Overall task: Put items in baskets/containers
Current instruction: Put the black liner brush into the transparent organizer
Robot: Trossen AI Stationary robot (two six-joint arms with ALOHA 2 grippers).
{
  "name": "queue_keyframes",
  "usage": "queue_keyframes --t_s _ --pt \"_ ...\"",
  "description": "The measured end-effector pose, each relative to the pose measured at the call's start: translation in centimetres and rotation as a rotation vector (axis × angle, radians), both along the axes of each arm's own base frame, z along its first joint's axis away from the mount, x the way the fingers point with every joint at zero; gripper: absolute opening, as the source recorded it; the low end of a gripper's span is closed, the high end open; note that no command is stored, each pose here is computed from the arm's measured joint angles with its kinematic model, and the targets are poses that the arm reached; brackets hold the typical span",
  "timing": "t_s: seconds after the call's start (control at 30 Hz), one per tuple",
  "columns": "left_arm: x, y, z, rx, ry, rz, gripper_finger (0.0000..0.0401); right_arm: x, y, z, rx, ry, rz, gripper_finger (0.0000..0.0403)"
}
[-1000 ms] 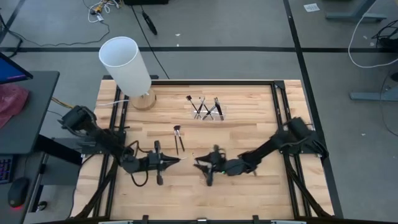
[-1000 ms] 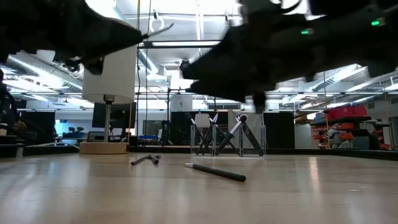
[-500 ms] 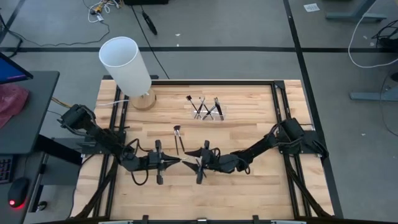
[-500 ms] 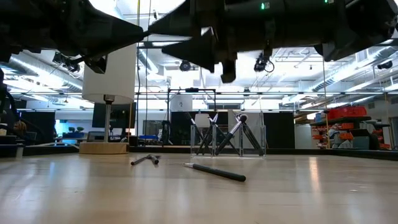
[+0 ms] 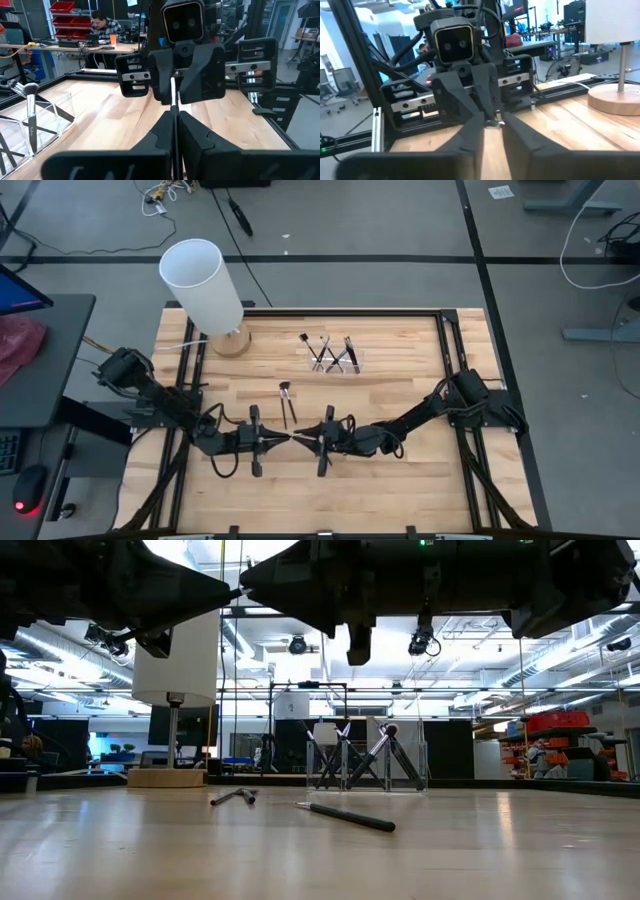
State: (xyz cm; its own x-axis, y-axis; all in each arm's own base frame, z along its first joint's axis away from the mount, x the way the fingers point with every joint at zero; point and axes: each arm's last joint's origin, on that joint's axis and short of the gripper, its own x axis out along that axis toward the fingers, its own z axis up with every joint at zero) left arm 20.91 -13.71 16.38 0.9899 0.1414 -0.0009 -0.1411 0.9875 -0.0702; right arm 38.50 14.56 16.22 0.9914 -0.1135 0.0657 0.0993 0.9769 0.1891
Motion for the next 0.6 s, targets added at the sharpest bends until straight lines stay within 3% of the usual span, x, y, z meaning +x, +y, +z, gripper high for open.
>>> queue_keyframes --t_s 0.13,0.37,0.6 --pt "0.0 0.0 0.0 0.001 0.001 -0.007 0.002 0.0 0.0 0.0 -0.005 0.0 0.011 0.0013" --pt "0.0 0.0 0.0 0.009 0.002 0.004 0.0074 -0.1 -0.1 0.1 -0.034 0.069 -0.025 0.0008" --pt "0.0 0.0 -1.0 0.043 0.089 0.006 0.0158 -3.3 -1.9 5.3 -0.051 0.318 -0.217 0.0006"
